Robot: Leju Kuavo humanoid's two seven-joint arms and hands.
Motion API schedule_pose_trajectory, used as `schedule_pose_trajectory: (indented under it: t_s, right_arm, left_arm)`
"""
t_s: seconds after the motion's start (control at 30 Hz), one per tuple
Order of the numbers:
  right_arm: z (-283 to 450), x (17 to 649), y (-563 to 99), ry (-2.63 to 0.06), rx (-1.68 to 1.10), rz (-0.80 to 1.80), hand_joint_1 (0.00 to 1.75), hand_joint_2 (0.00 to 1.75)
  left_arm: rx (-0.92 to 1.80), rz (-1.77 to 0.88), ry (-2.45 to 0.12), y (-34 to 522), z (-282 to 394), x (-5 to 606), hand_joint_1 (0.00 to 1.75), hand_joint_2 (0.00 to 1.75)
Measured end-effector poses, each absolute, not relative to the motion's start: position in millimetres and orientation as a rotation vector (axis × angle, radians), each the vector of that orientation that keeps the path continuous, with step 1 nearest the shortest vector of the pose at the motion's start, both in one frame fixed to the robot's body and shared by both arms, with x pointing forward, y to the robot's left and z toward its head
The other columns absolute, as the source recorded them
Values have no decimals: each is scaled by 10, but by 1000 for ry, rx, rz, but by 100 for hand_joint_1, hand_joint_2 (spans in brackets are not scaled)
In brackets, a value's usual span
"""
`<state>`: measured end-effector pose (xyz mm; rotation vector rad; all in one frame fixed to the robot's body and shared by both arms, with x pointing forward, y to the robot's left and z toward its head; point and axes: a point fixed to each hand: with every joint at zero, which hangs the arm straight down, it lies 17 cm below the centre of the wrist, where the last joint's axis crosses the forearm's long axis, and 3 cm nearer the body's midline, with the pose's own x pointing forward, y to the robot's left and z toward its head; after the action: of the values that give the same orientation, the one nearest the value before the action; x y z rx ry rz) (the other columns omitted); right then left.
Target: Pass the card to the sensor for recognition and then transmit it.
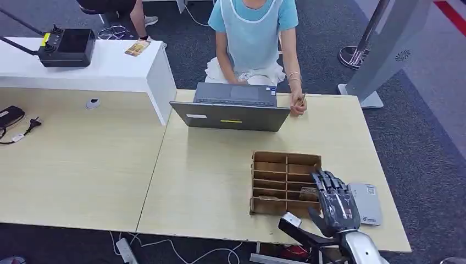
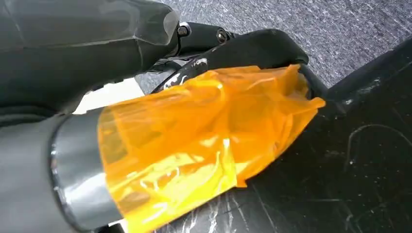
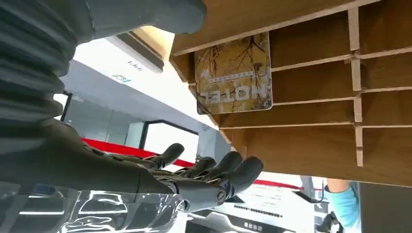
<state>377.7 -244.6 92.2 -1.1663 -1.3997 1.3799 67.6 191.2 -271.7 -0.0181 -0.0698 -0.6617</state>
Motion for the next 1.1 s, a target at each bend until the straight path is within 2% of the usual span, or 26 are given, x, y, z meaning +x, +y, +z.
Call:
schedule_pose_trajectory:
  t_s: [0.33,0.47,0.67,0.73,0.97,1.1]
  right_arm:
    - [877,3748,-2469,-1381,-1164,1376,44,175]
    - [857,3738,-2479,-1370,-1163,1375,54,175]
    - [845,3732,-2477,-1366,-1160,1375,51,175]
    - [839,3729,-2486,-1358,-1167,1376,56,175]
    - [806,3702,-2490,-1347,-1169,1386,56,175]
    - [802,3698,-2490,-1346,-1169,1386,66,175]
  left_arm:
    - [-18,-664,-71,1900,-2716,675,0,0]
    - [-17,-668,-72,1898,-2716,675,0,0]
    - [-18,-670,-72,1890,-2715,672,0,0]
    - [-18,-670,-72,1888,-2715,673,0,0]
    - [-18,-670,-72,1886,-2714,673,0,0]
    - [-18,-670,-72,1886,-2714,673,0,0]
